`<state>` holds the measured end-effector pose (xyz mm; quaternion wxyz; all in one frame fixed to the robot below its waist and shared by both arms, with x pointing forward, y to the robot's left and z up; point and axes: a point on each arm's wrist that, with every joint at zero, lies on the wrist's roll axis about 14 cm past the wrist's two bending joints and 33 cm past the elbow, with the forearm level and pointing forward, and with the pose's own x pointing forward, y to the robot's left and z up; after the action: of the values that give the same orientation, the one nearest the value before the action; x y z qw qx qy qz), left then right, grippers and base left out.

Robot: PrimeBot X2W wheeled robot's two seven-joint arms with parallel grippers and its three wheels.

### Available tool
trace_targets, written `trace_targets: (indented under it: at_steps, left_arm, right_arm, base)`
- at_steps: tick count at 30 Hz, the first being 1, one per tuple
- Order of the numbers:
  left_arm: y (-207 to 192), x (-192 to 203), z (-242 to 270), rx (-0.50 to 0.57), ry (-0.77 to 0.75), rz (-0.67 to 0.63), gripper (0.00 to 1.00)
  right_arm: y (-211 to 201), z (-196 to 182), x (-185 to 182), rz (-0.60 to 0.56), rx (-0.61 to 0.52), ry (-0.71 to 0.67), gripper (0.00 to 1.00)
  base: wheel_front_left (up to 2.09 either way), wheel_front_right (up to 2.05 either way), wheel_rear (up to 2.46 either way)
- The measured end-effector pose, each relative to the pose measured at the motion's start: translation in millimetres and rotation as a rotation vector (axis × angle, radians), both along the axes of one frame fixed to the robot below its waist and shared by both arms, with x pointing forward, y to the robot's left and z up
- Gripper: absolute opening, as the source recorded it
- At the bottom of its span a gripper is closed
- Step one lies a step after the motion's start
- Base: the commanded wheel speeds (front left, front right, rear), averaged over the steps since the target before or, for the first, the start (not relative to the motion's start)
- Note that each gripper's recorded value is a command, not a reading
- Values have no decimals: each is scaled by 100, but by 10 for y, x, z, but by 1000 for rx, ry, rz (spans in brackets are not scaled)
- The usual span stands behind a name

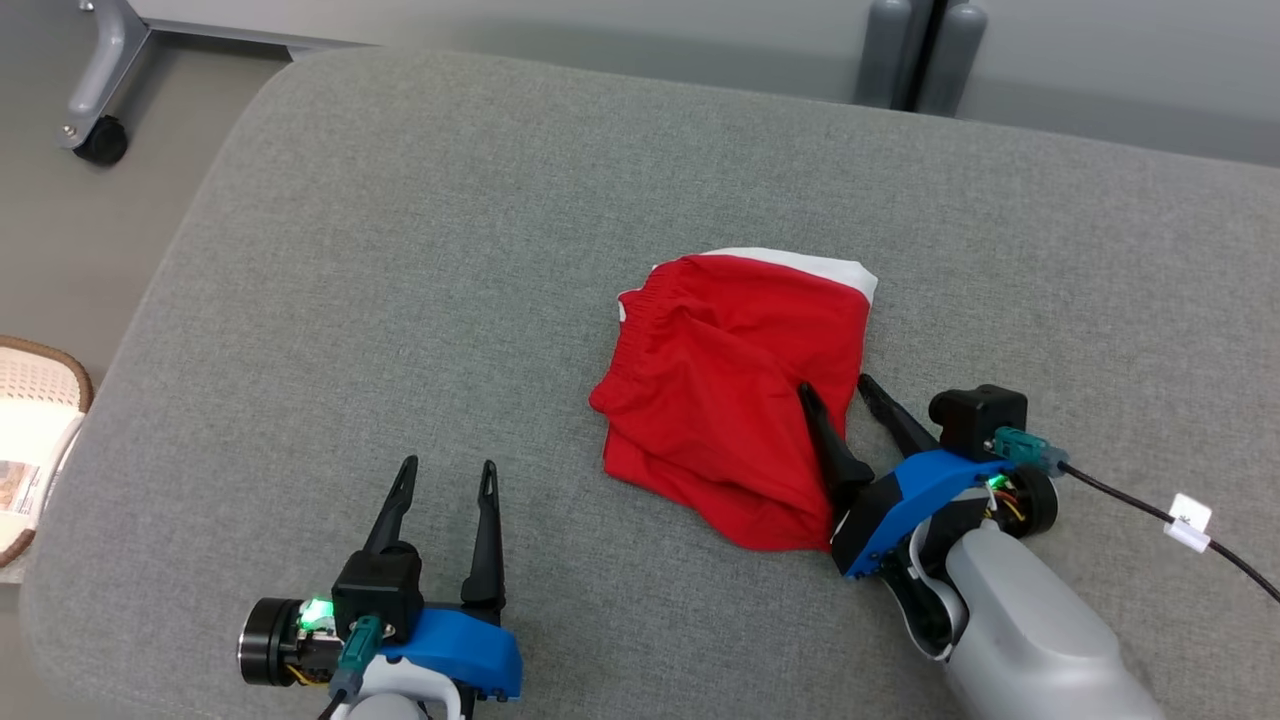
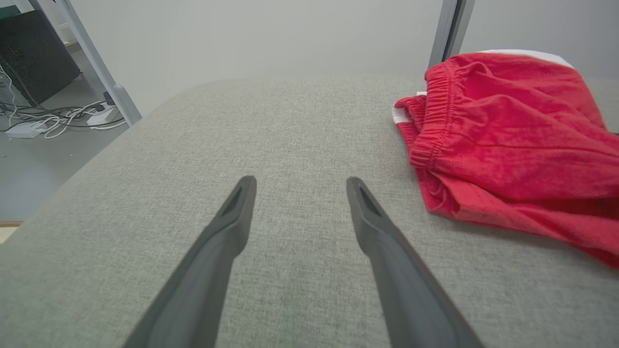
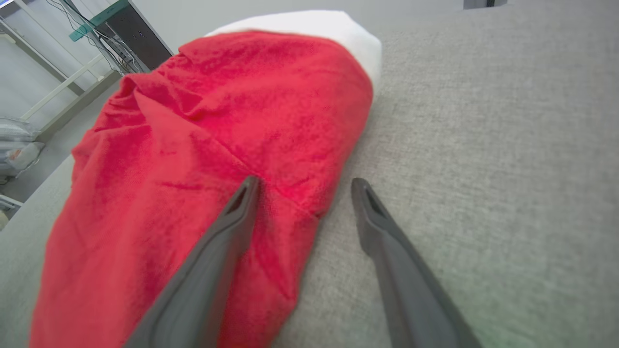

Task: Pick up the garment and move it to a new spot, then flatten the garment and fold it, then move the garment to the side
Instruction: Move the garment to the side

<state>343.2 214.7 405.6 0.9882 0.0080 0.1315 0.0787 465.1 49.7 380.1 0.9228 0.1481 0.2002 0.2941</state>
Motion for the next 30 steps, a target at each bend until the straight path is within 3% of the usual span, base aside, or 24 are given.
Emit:
trace_targets:
  at_steps: [1, 2, 7, 12, 19, 30]
  left_arm:
    - [9, -1, -6, -2, 2, 4, 100]
    - [11, 5, -9, -3, 2, 5, 100]
    - [-80, 75, 1, -10, -7, -24, 100]
    - [-224, 198, 50, -16, -31, -81, 100]
    - [-702, 458, 7, -42, -41, -242, 100]
    - [-1865, 841, -107, -108, -48, -588, 100]
  right_arm:
    - [30, -8, 6, 12, -3, 0, 25]
    - [63, -6, 3, 27, -7, -4, 0]
    - [77, 40, -28, 42, -9, -11, 0]
    - [-155, 189, 55, -40, 16, -41, 0]
    - [-838, 119, -82, -211, 0, -18, 0]
    - [-2075, 78, -566, -534, -54, 14, 0]
  base:
    - [0, 0, 0]
    - [0, 0, 0]
    - [0, 0, 0]
    - [0, 0, 0]
    - [0, 0, 0]
    - [0, 0, 0]
